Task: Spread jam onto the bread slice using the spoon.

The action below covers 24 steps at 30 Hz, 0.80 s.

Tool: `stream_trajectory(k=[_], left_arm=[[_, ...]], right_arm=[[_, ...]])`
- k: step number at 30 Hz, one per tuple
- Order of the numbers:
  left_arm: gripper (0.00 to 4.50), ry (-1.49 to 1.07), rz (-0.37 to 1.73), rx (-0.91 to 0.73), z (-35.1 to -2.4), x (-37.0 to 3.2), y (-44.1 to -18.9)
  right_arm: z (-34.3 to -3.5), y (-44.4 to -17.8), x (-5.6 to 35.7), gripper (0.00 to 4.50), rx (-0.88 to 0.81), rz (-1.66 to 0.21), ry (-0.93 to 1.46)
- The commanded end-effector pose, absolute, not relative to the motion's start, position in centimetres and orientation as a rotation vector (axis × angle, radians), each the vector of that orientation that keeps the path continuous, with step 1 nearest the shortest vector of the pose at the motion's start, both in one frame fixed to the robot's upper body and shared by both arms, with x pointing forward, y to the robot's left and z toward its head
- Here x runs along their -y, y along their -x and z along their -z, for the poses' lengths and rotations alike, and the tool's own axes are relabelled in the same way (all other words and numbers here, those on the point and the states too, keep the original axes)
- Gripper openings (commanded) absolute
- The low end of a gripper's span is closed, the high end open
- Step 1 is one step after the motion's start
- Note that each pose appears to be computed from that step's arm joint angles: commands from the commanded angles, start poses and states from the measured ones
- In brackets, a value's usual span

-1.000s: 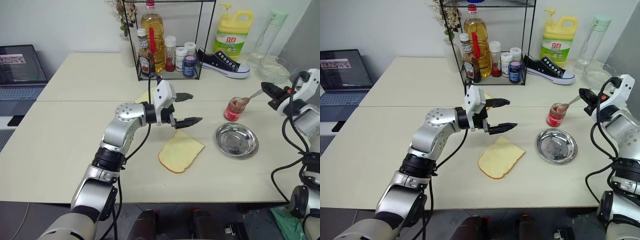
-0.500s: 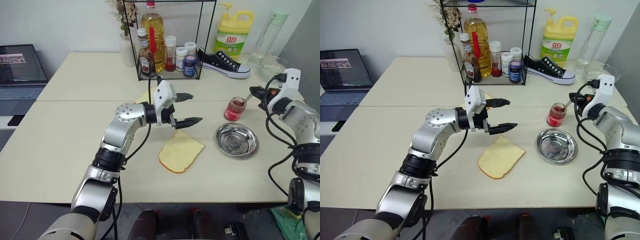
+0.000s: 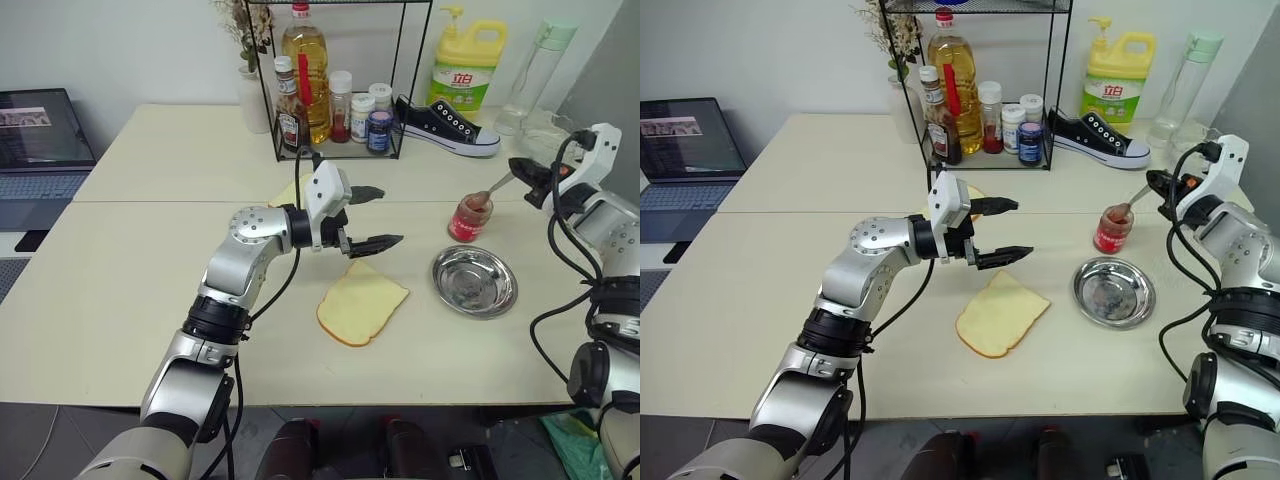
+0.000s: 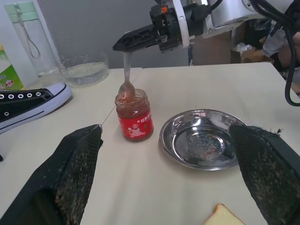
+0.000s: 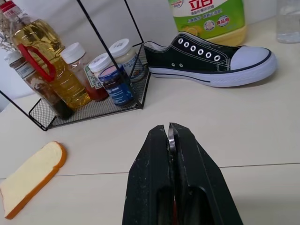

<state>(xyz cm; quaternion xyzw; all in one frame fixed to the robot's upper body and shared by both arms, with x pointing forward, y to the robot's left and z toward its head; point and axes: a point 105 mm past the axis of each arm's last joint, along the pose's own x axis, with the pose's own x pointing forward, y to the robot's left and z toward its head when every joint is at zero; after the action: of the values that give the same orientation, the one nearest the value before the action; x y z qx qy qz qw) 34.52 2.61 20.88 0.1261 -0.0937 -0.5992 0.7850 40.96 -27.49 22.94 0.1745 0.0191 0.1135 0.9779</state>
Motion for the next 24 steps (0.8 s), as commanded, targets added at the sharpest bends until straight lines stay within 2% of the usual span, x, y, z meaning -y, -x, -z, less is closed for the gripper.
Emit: stream_trajectory(k=[1, 9, 14, 18, 24], left_arm=[[4.50, -0.289, 1.301, 0.258, -22.2, -2.3, -34.2], [4.50, -0.289, 1.308, 0.254, -22.2, -2.4, -34.2], [4.50, -0.291, 1.325, 0.242, -22.0, -2.9, -34.1], [4.50, -0.302, 1.353, 0.203, -21.1, -4.2, -33.3], [4.50, -0.346, 1.396, 0.066, -18.6, -8.6, -30.8]], right_arm=[[-25.7, -40.2, 28.2, 0.05, 0.061, -0.234, -0.431], [-26.3, -38.7, 30.2, 0.05, 0.125, -0.182, -0.650], [-27.5, -37.0, 29.6, 0.05, 0.196, -0.204, -0.742], [-28.8, -35.5, 27.1, 0.05, 0.221, -0.281, -0.711], [-28.2, -32.4, 18.9, 0.05, 0.138, -0.519, -0.456]])
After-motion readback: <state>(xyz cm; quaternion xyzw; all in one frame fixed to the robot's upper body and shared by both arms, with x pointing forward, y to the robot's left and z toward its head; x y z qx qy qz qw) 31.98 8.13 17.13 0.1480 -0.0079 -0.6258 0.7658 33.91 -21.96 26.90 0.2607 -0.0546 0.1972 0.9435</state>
